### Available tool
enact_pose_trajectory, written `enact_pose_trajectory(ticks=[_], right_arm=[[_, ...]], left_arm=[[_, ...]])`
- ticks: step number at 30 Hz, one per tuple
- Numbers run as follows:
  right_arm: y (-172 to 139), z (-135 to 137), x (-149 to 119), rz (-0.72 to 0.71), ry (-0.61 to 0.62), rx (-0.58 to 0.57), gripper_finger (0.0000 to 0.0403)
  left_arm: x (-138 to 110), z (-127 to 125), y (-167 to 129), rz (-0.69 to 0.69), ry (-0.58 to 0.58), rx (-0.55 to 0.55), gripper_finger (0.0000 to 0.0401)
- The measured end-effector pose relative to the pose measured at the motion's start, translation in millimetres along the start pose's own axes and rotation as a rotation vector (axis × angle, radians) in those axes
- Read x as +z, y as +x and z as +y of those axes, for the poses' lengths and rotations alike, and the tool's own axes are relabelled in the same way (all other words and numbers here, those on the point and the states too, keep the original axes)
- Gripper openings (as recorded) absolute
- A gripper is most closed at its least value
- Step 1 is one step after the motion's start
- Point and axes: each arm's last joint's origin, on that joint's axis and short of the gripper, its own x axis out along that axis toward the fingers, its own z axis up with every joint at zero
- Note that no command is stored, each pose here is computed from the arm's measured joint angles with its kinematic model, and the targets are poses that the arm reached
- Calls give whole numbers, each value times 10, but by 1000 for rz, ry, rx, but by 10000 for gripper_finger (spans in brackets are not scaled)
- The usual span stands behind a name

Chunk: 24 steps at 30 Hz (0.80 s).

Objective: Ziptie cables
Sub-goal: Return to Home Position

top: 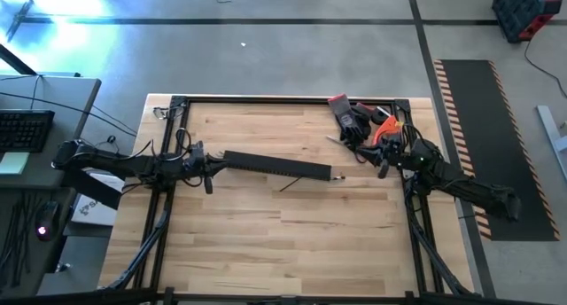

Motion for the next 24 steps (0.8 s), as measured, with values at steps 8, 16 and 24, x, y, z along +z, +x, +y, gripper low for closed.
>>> enact_pose_trajectory(ticks=[8,16,24], right_arm=[[-73,326,-80,27,-18,283,16],[-97,415,-145,95,-19,382,16],[-96,410,-147,98,-19,377,16]], left_arm=[[42,5,-31,-43,-20,-10,0],[199,74,-151,-216,-101,-20,0],[341,148,-251,-389,-171,12,0]])
